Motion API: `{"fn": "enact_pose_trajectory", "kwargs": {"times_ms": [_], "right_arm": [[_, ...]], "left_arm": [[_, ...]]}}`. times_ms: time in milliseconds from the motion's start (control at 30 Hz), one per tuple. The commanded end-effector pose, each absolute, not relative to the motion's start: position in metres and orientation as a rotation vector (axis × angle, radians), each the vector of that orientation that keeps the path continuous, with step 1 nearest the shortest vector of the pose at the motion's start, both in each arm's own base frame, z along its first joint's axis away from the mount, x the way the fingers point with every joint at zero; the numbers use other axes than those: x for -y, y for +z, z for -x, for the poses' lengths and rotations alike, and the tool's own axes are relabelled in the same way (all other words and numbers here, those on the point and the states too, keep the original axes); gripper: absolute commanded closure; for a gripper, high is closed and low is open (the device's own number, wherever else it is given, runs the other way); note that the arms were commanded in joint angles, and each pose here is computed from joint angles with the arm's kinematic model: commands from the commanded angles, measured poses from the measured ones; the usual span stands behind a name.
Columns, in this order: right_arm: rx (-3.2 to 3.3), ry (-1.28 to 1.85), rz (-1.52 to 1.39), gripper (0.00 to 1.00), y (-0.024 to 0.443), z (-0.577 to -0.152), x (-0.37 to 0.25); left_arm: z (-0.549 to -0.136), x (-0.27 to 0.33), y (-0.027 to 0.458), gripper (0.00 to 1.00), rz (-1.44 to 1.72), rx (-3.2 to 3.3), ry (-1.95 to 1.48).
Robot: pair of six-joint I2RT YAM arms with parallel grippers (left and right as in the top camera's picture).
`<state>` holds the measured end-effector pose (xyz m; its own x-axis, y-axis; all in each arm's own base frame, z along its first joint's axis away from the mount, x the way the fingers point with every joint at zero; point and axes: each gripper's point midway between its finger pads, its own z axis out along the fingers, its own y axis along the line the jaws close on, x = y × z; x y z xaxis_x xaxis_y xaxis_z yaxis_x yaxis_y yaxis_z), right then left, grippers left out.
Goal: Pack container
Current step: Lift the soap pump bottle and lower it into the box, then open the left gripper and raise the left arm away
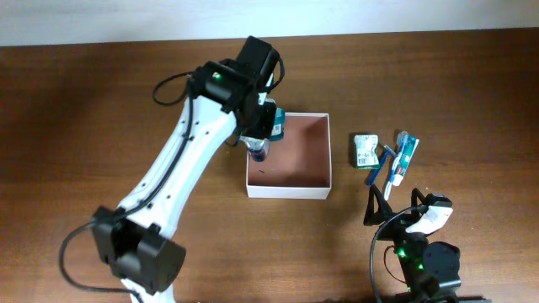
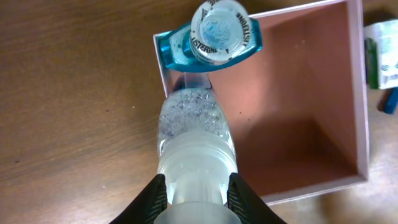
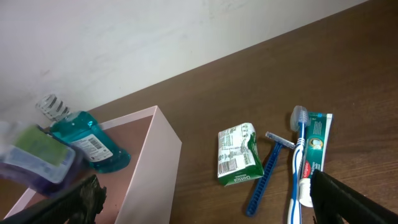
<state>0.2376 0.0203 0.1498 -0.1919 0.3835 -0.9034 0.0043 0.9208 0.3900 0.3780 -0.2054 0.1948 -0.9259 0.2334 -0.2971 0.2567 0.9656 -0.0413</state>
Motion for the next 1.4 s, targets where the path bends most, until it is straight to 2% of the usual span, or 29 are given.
{"fn": "enact_pose_trajectory", "kwargs": {"times_ms": [0,433,700,800,967,1167,1367], "right_arm": [[-1.734,0.335,-0.31,0.02,0.148,-0.237,-0.017],[-1.734,0.335,-0.31,0.02,0.148,-0.237,-0.017],[-1.734,0.335,-0.31,0.02,0.148,-0.237,-0.017],[-1.734,0.335,-0.31,0.02,0.148,-0.237,-0.017],[-1.734,0.335,-0.31,0.02,0.148,-0.237,-0.017],[-1.735,0.335,-0.311,0.02,0.148,-0.237,-0.017],[-1.734,0.335,-0.31,0.02,0.148,-0.237,-0.017]], "left_arm": [[-0.39,0.205,0.199,0.78,-0.269,-2.791,-0.096],[-0.402,0.211,0.163,0.78,-0.289,-2.842,-0.056],[-0.404,0.209,0.159,0.77,-0.31,-2.838,-0.025],[-0.403,0.209,0.159,0.51,-0.311,-2.841,-0.024],[-0.401,0.208,0.159,0.38,-0.313,-2.851,-0.017],[-0.401,0.207,0.161,0.36,-0.357,-2.845,-0.013],[-0.401,0.208,0.185,0.36,-0.369,-2.808,-0.036]]}}
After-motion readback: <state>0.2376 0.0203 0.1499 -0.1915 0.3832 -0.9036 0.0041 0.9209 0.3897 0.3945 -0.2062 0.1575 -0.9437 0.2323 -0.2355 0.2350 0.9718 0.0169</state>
